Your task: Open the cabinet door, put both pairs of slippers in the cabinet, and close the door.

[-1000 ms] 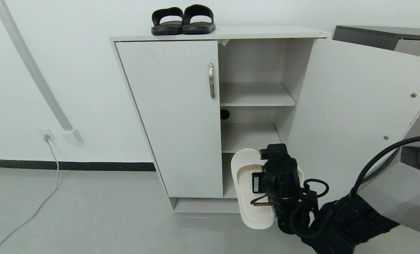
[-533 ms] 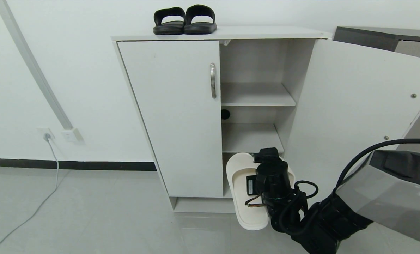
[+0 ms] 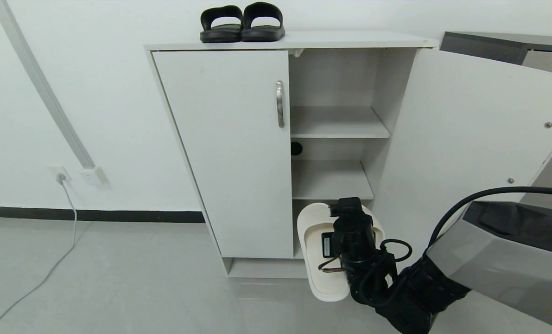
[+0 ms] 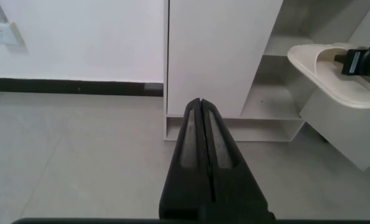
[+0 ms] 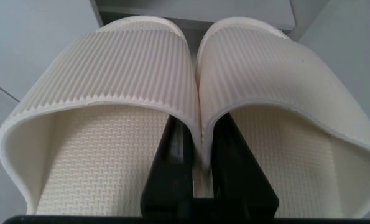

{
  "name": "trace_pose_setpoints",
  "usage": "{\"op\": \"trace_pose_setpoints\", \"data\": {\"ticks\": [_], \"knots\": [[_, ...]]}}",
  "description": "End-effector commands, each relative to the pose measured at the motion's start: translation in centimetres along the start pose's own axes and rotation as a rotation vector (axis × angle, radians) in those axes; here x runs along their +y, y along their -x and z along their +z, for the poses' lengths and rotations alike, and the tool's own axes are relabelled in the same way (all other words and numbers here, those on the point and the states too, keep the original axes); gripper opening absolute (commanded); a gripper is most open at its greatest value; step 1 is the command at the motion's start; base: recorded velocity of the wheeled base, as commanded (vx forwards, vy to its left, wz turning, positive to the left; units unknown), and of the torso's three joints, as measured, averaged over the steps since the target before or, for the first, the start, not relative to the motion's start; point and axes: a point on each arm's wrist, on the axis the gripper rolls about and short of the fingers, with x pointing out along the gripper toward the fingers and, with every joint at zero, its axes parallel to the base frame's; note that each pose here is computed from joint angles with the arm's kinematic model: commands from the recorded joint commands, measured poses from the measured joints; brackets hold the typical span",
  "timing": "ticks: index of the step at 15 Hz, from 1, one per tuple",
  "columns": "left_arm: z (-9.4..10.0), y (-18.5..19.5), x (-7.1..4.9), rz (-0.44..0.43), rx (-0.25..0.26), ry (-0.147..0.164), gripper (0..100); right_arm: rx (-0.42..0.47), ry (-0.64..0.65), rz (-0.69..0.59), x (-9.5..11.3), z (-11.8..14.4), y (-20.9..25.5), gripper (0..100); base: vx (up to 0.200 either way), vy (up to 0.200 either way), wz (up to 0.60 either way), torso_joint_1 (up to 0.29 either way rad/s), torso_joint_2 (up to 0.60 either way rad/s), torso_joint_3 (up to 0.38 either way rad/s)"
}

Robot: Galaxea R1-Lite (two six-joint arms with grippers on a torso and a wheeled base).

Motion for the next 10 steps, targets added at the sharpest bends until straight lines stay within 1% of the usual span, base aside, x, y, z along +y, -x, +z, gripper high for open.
{"op": "trace_pose_setpoints", "data": {"ticks": [1, 10], "knots": [[0.03, -0.01, 0.00, 0.001, 0.000, 0.000, 0, -0.008, -0.008, -0.004, 0.13, 0.10, -0.53, 0, 0.000, 0.000, 0.00, 0.002, 0.00, -0.144], [0.02, -0.01, 0.00, 0.001, 0.002, 0.000, 0, -0.004, -0.011, -0.020, -0.05, -0.26, -1.37, 0, 0.000, 0.000, 0.00, 0.004, 0.00, -0.191]]}}
